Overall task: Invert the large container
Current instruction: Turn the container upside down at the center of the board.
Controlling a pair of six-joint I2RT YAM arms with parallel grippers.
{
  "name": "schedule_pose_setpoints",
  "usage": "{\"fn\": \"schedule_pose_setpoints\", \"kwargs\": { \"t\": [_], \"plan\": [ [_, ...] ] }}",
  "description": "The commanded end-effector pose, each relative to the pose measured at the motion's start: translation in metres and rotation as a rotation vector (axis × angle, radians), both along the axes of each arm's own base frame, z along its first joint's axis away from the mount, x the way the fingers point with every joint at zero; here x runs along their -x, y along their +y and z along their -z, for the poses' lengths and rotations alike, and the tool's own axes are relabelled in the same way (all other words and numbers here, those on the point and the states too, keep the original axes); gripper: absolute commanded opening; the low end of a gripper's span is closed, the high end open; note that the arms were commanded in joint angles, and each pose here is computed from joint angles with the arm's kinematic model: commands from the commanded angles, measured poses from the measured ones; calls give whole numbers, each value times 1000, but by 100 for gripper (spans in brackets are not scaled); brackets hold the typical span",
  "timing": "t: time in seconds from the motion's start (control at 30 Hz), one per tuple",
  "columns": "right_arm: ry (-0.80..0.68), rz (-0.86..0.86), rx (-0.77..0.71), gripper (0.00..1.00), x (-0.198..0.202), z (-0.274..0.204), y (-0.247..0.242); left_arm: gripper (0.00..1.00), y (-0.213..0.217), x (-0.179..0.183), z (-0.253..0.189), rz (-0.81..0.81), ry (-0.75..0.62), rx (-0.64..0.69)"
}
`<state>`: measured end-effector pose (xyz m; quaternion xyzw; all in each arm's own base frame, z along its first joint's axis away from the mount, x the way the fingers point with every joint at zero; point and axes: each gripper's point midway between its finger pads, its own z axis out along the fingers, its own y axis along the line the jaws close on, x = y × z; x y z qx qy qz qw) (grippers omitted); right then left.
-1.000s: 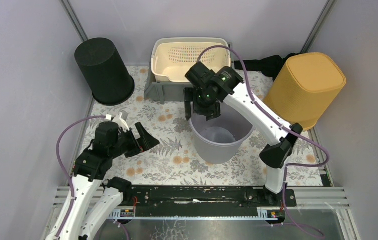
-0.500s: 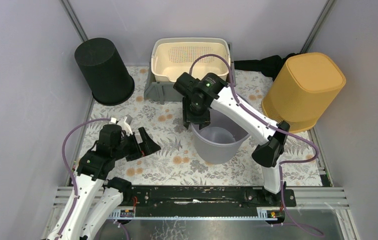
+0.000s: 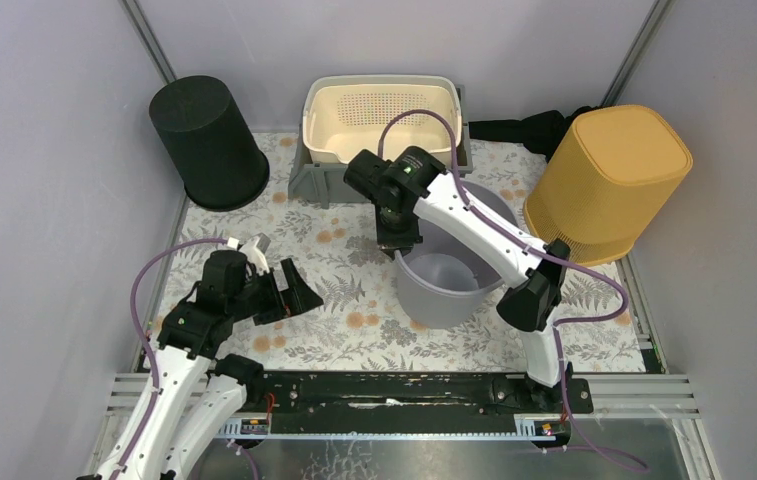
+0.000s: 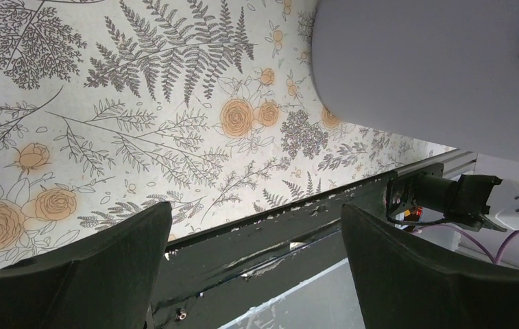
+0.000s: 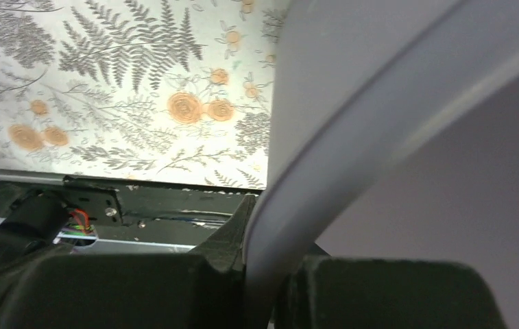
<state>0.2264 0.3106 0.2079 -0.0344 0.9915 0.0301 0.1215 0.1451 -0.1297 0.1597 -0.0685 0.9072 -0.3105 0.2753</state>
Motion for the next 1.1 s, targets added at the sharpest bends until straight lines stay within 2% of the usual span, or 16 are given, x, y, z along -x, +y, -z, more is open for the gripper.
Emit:
{"fn": "schedule_pose_setpoints", "kwargs": {
  "t": [0.0, 0.17, 0.47, 0.8, 0.93, 1.07],
  "plan": [
    [1, 19, -45, 0, -2, -5, 12, 100, -4, 0, -1, 40, -28, 8],
    [-63, -26, -181, 0, -5, -47, 27, 100, -3, 0, -3, 36, -28, 6],
    [-153, -138, -567, 0, 7, -141, 51, 100, 0, -7, -19, 7, -52, -7],
    [-254, -207, -921, 0, -10, -202, 58, 100, 10, -11, -103, -91, -239, 46],
    [-263, -216, -1050, 0, -14, -212, 59, 100, 15, -7, -140, -132, -312, 79],
    [-227, -202, -1168, 0, -15, -209, 57, 100, 18, -3, -156, -150, -332, 87]
  ]
}}
